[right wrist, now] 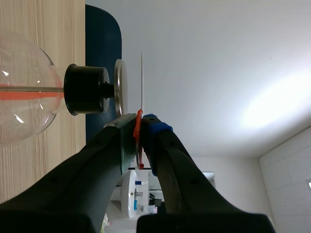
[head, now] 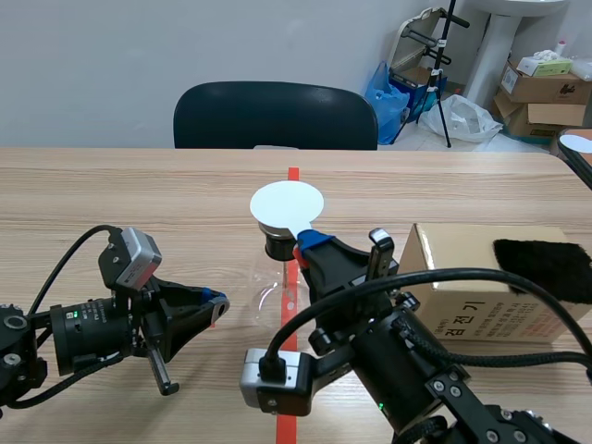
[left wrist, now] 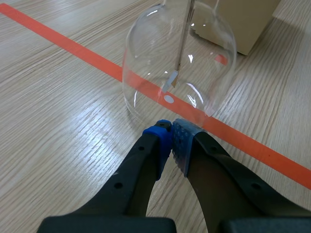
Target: Do the electroscope experiment
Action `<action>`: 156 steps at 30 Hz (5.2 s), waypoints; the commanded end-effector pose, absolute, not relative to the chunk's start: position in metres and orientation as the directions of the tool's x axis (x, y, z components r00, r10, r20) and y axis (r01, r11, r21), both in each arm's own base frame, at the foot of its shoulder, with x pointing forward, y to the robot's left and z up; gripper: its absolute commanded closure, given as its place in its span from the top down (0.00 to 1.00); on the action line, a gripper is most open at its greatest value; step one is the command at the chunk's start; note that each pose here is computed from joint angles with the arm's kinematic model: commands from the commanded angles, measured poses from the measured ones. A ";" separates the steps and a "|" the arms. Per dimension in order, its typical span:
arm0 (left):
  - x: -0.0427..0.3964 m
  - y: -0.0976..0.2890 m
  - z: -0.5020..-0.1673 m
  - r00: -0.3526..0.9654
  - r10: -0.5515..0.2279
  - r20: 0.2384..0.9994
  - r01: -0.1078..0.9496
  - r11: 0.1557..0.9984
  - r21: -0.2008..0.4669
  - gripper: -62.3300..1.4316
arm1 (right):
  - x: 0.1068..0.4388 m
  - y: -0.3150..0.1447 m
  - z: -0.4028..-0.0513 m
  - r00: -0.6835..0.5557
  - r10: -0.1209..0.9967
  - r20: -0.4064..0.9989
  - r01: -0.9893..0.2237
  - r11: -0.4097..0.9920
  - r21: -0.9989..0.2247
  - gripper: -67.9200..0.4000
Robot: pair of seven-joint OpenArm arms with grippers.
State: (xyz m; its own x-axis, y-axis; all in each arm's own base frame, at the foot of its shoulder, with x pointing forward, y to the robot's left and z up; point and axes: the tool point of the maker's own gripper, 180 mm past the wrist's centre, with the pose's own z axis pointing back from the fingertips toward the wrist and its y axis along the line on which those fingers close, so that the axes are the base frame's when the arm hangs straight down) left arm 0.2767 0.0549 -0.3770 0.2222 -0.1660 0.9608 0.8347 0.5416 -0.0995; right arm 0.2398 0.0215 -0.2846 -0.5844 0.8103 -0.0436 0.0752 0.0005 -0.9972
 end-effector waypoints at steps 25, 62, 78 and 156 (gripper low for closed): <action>0.284 0.051 -0.363 0.187 -0.128 0.974 0.835 0.542 -0.089 0.09 | 0.243 0.022 -0.276 -0.609 0.791 -0.063 0.111 0.006 -0.994 0.02; 0.284 0.051 -0.363 0.187 -0.128 0.974 0.835 0.542 -0.089 0.09 | 0.275 -0.047 -0.273 -0.224 0.974 -0.020 0.111 0.005 -0.994 0.02; 0.284 0.051 -0.363 0.187 -0.128 0.974 0.835 0.542 -0.089 0.09 | 0.280 -0.077 -0.272 -0.062 0.998 -0.002 0.111 0.005 -0.994 0.02; 0.284 0.052 -0.363 0.186 -0.128 0.974 0.835 0.542 -0.088 0.09 | 0.246 0.018 -0.275 -0.584 0.808 -0.076 0.121 -0.006 -0.993 0.02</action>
